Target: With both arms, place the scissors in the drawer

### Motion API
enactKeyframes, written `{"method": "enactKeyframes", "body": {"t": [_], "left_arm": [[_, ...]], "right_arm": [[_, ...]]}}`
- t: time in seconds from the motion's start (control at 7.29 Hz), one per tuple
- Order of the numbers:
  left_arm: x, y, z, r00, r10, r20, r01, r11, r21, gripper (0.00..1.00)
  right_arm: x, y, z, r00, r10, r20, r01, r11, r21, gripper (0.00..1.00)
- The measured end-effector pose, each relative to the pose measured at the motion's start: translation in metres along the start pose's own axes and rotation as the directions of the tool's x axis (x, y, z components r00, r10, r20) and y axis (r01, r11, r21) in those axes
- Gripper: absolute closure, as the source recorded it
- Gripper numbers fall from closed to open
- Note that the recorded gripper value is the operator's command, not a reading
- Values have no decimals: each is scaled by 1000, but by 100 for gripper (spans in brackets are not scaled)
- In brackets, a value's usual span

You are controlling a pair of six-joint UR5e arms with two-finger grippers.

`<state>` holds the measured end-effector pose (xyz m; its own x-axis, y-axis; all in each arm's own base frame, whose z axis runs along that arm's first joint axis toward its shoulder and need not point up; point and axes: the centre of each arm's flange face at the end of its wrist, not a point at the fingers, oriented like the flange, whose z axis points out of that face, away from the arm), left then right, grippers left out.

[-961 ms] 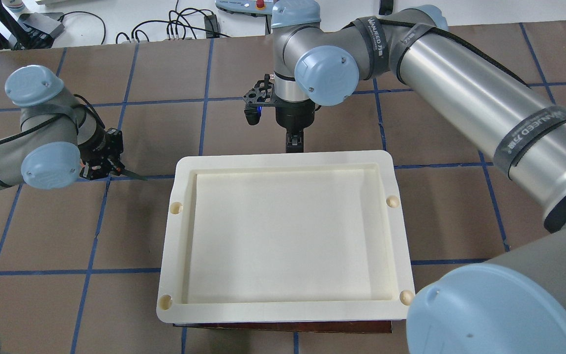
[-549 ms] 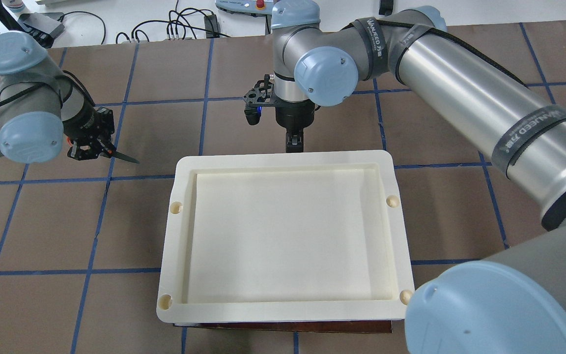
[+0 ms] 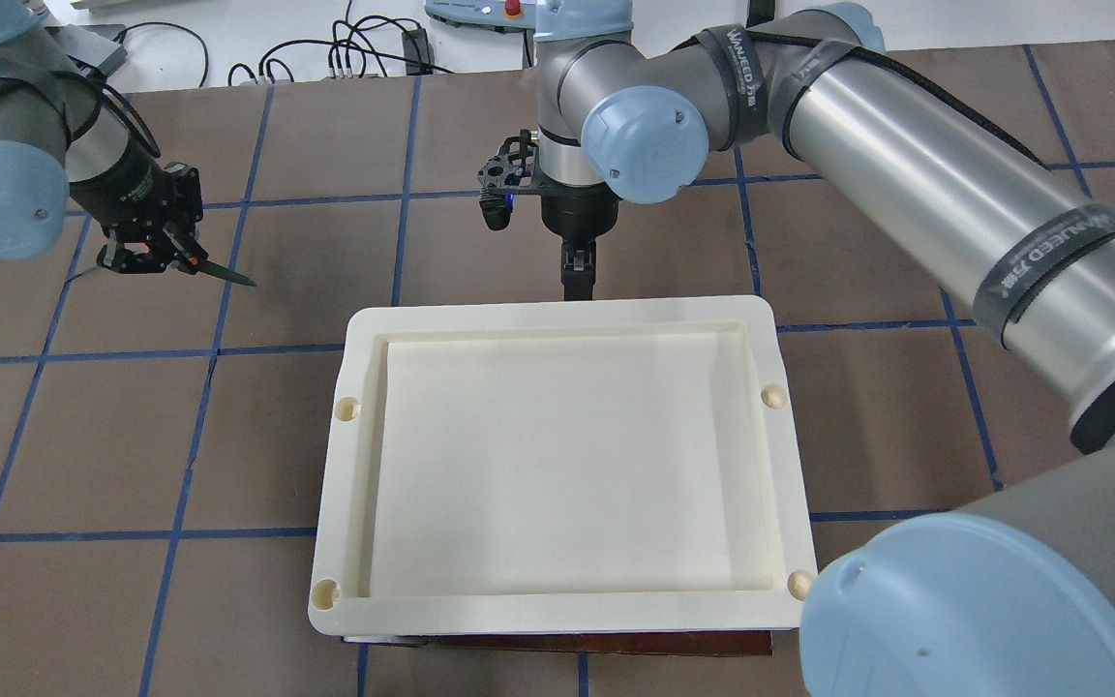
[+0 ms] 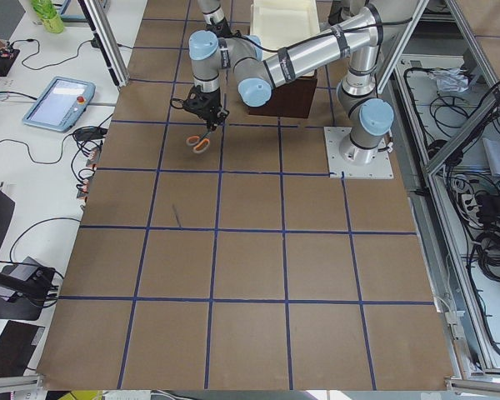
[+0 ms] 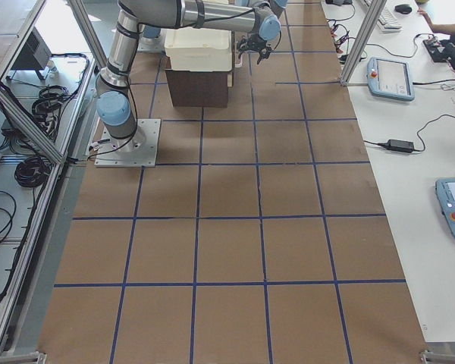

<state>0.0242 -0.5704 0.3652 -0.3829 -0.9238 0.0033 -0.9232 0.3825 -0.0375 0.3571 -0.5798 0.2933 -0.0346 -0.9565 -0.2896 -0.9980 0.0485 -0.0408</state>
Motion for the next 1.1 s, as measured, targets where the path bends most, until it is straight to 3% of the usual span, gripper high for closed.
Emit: {"method": "enactKeyframes", "body": {"t": [0.41,1.1], "left_arm": [[-11,31,-47,999,41,-33,-41,999,-9,79],[-20,48,-66,994,102,-28,-102,995,-11,81]], "right_arm": [[3,1,1,1000,2,-10,-2,1000,-2,0],[3,2,6,1000,-4,0,4,1000,-16,0]]}}
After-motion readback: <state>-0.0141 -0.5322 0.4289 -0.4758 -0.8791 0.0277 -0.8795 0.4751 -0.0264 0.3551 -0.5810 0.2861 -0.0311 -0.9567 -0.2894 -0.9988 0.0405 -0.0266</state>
